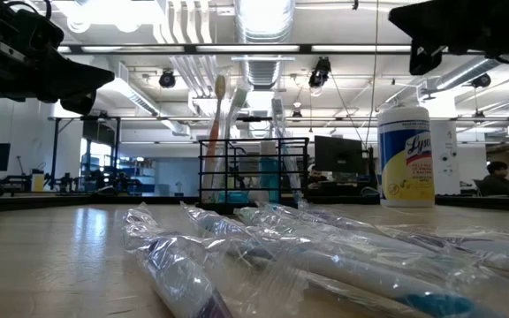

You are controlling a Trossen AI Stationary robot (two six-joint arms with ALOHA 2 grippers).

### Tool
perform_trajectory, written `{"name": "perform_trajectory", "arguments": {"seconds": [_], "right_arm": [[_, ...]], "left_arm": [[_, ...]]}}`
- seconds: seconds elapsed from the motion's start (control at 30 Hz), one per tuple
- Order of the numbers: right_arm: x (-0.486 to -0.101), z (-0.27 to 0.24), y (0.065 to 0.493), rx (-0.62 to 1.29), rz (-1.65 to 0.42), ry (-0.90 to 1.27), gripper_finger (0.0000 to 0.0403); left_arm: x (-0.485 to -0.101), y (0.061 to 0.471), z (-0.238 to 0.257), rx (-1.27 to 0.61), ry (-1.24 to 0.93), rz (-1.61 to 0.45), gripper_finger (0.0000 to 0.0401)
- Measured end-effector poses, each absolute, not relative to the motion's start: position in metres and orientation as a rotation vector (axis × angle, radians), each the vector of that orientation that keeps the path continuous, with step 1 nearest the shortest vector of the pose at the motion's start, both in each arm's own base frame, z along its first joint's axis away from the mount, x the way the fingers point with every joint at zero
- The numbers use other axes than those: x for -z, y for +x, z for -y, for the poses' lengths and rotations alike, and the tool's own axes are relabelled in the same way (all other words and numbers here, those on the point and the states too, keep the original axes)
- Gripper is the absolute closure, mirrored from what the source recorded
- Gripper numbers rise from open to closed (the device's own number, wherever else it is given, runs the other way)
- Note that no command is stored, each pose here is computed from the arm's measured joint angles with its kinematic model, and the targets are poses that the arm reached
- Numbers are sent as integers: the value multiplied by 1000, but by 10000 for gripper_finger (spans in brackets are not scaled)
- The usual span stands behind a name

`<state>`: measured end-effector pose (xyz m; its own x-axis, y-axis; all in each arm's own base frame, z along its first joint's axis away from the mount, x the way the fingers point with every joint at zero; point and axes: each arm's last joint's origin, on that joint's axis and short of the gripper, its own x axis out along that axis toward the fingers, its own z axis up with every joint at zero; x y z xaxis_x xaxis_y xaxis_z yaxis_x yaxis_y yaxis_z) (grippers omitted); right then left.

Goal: Pick & Place toothbrushing station
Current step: Put the right purple toothbrush into the black wire organizer

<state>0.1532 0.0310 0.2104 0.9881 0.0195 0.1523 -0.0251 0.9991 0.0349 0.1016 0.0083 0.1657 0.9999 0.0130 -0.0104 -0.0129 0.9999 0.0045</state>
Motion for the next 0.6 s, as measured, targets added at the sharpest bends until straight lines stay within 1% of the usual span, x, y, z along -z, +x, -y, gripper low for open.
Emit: {"name": "perform_trajectory", "arguments": {"seconds": [0.1,0.27,0.37,0.47,0.6], "right_arm": [[-221,-35,166,-37,31,40,394],[-240,-49,196,-35,-343,134,394],[-244,-65,216,-23,-548,187,394],[-251,-85,236,-31,-671,193,394],[-266,-116,258,-62,-754,189,394]], "left_arm": [[-166,102,-8,-13,4,-11,387],[-165,102,-8,-13,-2,-12,388],[-165,102,-8,-13,-2,-13,387],[-165,102,-8,-13,0,-13,388],[-166,102,-8,-13,4,-13,387]]}}
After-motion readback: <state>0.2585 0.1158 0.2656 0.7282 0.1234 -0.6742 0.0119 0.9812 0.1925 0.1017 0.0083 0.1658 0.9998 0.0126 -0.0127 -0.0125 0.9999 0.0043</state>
